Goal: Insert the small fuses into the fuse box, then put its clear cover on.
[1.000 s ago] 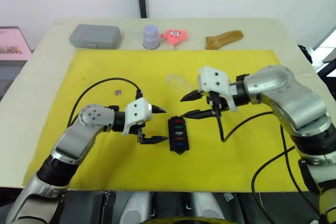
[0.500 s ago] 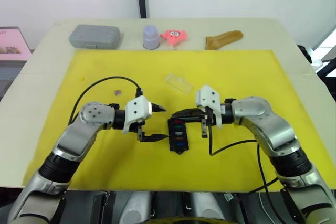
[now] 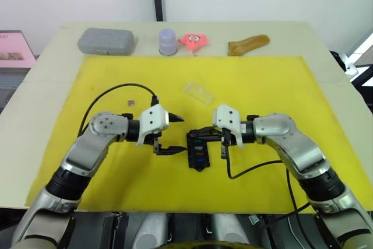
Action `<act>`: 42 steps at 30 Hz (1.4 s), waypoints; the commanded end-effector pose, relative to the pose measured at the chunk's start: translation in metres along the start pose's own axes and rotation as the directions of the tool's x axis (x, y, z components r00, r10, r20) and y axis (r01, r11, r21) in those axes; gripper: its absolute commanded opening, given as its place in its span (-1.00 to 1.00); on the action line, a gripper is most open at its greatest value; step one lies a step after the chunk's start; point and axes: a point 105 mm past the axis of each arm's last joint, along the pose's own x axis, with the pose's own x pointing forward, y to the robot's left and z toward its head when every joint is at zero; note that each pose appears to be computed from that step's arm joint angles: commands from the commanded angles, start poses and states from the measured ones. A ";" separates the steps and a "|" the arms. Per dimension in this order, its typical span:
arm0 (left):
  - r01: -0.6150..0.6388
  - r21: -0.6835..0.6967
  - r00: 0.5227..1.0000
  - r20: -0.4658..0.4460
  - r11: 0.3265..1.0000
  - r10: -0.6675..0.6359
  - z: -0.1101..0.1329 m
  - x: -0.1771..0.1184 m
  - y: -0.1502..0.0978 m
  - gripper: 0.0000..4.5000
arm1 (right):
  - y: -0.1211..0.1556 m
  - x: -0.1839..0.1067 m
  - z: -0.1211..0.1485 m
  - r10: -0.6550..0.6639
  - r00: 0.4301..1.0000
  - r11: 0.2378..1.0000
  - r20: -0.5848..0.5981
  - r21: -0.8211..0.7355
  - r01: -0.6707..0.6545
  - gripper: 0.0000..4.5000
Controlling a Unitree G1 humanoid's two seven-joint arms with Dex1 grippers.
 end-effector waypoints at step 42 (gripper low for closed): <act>-0.076 -0.997 0.830 -0.059 0.008 0.555 -0.059 -0.178 0.054 1.00 | -0.031 -0.071 0.078 -0.236 0.953 0.971 0.192 0.085 0.224 0.97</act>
